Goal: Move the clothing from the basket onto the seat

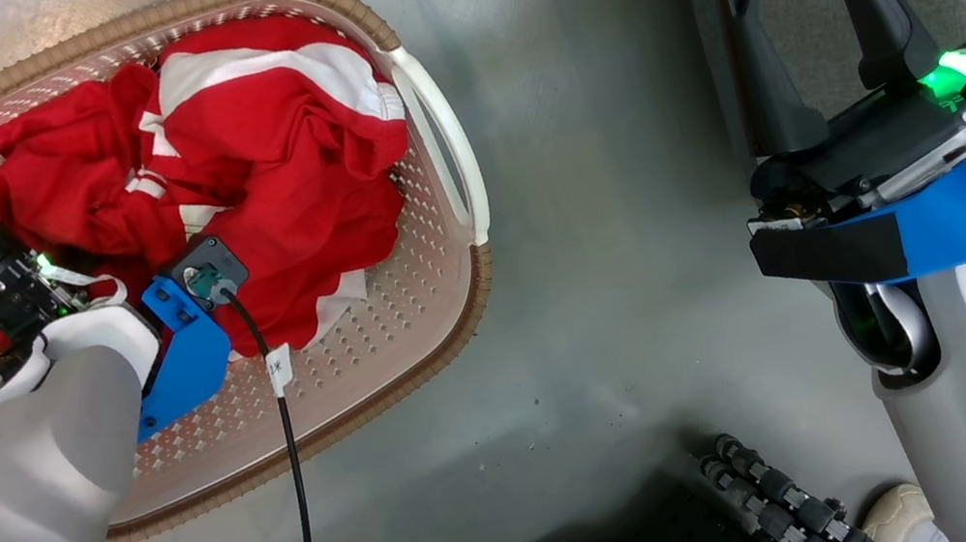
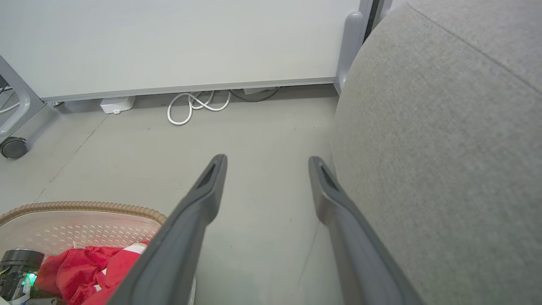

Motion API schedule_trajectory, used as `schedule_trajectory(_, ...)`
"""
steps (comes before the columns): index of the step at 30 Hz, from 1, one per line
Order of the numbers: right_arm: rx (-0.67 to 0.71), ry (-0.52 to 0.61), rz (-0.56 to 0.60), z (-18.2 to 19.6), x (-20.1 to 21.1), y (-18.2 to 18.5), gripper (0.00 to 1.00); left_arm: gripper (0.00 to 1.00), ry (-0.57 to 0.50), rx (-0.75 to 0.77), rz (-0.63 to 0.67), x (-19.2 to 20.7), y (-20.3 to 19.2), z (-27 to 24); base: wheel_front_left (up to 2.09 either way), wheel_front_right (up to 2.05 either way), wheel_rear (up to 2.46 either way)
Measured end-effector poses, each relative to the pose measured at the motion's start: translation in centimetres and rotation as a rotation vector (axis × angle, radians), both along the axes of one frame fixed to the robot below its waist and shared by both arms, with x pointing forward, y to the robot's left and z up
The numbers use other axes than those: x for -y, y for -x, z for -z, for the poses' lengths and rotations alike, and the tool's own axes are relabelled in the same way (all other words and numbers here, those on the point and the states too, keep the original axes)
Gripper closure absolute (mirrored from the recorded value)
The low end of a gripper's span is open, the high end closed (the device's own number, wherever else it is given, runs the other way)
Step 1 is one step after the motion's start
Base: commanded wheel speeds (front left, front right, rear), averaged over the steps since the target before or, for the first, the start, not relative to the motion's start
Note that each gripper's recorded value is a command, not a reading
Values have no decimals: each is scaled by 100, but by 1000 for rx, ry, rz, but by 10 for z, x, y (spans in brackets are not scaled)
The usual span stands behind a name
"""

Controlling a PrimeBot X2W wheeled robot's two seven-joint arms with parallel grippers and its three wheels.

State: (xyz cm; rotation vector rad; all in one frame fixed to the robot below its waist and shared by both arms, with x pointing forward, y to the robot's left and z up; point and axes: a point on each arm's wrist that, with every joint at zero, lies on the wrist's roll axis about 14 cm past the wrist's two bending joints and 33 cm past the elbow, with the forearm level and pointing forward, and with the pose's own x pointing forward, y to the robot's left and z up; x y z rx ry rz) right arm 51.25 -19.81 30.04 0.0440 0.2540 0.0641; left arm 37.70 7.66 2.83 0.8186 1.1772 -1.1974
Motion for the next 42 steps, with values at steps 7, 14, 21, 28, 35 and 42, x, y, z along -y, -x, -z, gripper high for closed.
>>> schedule_trajectory(7, 9, 7, 0, -1, 1, -2, 0, 56, -24, -14, 2, 3, 3, 0, 0, 0, 0)
schedule_trajectory(14, 21, 8, -4, -5, -1, -4, 0, 100, -30, -12, -3, 11, 4, -7, 0, 0, 0)
schedule_trajectory(21, 44, 10, -5, -16, -2, -6, 0, 100, -13, 13, -21, 18, 1, -19, 0, 0, 0)
schedule_trajectory(28, 89, 5, -16, -36, -7, -11, 0, 100, 28, 53, -70, 19, -10, -40, 0, 0, 0)
schedule_trajectory(35, 139, -3, -38, -60, -17, -16, 0, 100, 96, 117, -137, 15, -29, -69, 0, 0, 0)
schedule_trajectory(42, 194, -8, -61, -88, -29, -17, 0, 100, 206, 195, -242, 17, -42, -109, 0, 0, 0)
